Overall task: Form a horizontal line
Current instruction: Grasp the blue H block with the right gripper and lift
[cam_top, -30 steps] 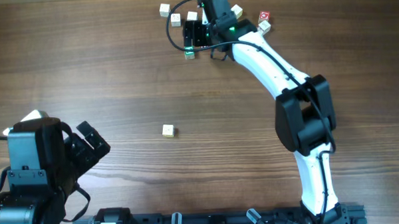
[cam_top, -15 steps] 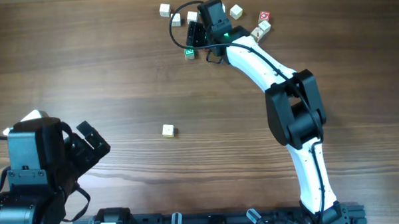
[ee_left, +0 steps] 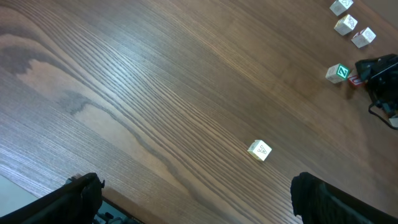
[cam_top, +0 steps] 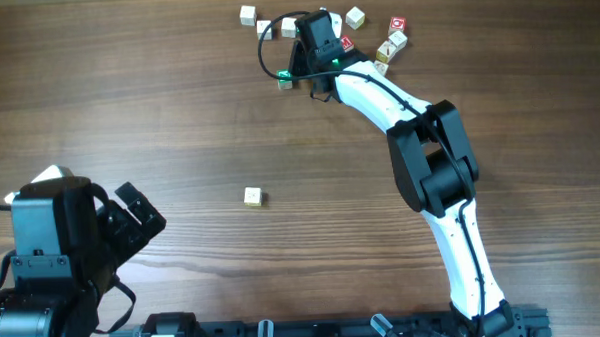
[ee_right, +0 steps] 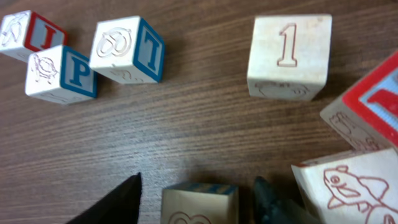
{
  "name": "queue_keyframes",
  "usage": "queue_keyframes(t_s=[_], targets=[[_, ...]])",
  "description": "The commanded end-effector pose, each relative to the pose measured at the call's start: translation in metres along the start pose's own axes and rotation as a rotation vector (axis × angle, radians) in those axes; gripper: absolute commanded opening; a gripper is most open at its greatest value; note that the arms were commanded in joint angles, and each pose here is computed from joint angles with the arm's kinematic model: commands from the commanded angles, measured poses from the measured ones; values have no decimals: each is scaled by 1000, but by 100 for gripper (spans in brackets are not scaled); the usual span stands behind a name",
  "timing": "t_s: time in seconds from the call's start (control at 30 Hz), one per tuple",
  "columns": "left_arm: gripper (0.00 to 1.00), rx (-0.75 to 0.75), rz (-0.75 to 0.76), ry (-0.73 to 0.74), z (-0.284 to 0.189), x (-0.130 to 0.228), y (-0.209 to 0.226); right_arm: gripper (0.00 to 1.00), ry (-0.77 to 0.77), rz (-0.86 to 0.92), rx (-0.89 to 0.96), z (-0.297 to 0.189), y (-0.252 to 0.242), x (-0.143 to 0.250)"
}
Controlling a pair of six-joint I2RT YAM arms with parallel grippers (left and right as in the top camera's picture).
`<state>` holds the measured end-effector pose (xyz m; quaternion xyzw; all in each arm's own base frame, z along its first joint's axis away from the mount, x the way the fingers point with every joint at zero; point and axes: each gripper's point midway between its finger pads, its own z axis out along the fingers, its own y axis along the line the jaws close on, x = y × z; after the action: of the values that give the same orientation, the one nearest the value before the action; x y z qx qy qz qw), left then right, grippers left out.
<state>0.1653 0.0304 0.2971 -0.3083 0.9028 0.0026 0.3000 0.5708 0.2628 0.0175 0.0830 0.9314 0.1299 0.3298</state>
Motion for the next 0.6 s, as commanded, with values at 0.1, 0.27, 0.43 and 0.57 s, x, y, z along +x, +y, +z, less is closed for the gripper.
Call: queue_keyframes(t_s=[0.1, 0.27, 0.43, 0.57], targets=[[100, 7, -5, 0, -1, 0, 0, 51, 16, -58, 39, 14, -12, 10], [100, 7, -5, 0, -1, 0, 0, 35, 19, -113, 40, 14, -12, 11], [100, 7, -5, 0, -1, 0, 0, 26, 13, -128, 36, -3, -7, 0], [100, 7, -5, 0, -1, 0, 0, 24, -5, -126, 25, -46, 4, -25]])
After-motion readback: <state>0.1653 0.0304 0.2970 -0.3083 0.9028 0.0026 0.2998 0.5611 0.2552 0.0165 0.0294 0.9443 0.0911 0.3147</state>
